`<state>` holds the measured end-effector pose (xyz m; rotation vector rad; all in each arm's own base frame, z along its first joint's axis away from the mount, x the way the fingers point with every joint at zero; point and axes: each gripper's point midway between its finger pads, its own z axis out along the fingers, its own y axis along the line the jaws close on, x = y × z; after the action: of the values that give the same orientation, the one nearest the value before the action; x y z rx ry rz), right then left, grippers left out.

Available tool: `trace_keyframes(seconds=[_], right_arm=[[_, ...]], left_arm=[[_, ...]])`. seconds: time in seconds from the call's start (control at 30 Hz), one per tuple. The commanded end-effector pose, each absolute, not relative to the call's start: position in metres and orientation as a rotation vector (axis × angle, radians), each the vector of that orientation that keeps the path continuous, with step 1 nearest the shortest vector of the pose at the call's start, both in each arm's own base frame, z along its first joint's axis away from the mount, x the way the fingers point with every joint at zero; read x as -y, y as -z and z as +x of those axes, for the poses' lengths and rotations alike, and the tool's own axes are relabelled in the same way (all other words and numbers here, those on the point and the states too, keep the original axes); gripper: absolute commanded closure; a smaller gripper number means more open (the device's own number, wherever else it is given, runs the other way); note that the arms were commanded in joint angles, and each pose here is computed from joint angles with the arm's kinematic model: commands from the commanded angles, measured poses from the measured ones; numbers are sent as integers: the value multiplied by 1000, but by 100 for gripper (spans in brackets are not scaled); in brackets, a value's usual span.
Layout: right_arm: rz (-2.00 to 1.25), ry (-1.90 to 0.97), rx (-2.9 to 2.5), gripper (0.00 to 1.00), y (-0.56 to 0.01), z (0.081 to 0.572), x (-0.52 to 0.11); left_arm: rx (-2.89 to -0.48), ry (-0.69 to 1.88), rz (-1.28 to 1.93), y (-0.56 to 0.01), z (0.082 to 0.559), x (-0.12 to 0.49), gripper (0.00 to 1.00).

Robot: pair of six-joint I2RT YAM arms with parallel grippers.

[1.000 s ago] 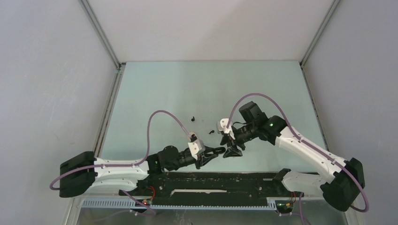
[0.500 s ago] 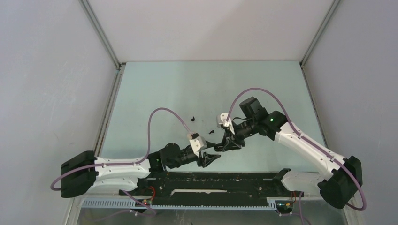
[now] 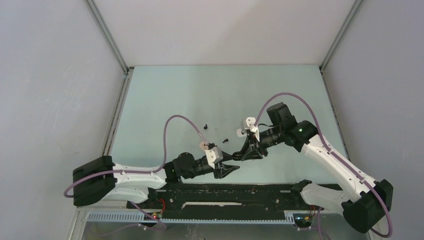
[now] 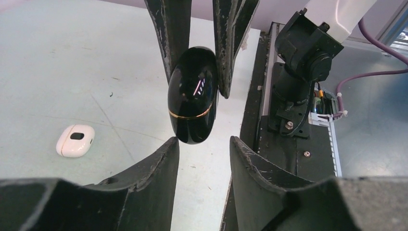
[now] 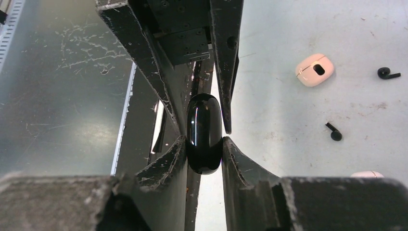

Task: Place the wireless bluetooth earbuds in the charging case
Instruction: Pass from the right arm to the left

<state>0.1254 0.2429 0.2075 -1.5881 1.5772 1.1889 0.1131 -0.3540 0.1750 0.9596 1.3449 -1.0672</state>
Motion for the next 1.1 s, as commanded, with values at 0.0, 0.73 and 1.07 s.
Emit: trace_keyframes(seconds=[0.0,0.73,1.07], right_arm=[[-1602,-1228,-1523,86,-211,120,-245],[-1622,-1220,-1556,81,-200,121,-246],[-1610,-1203,-1564,81,-201,123,-244]], left_arm=[[-1269,1124,913,-192,112,358,52],[-1259,1143,890,-190,121,362,66],[-1275,1142,865,-190,126,361,63]])
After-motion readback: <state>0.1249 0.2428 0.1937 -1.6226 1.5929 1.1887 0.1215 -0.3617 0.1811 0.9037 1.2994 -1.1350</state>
